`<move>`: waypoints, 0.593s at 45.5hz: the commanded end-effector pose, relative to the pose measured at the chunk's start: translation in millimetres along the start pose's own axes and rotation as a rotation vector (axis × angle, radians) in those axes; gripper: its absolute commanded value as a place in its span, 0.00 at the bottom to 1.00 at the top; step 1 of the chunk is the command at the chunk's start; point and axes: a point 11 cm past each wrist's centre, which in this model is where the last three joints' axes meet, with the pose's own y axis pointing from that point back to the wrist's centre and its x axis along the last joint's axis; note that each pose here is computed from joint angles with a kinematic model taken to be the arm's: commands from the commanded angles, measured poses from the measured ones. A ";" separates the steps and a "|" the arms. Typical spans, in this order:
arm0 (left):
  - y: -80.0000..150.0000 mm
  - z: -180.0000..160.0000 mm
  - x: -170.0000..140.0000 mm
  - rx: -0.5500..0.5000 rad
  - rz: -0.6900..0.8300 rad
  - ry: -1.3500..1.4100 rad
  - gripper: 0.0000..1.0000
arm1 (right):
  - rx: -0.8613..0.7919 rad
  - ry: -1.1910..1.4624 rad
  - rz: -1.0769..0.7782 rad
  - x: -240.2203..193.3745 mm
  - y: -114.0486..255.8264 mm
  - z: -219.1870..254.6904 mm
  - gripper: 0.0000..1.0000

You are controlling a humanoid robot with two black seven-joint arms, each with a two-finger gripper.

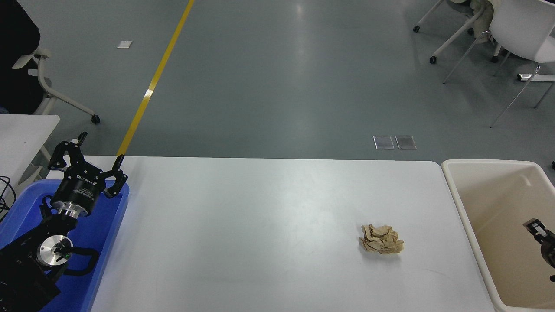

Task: Clean the table surface

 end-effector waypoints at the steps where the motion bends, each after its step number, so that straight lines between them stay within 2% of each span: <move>1: 0.2 0.1 0.4 0.000 0.001 -0.001 1.00 | 0.038 -0.177 0.051 20.2 -0.3 -20.3 0.97; 15: 0.0 0.0 0.0 0.000 0.000 0.000 1.00 | 0.107 -0.405 0.109 55.8 2.5 -50.0 0.98; 27: 0.0 0.0 0.0 0.000 0.000 0.000 1.00 | 0.223 -0.564 0.207 120.4 15.2 -84.3 0.98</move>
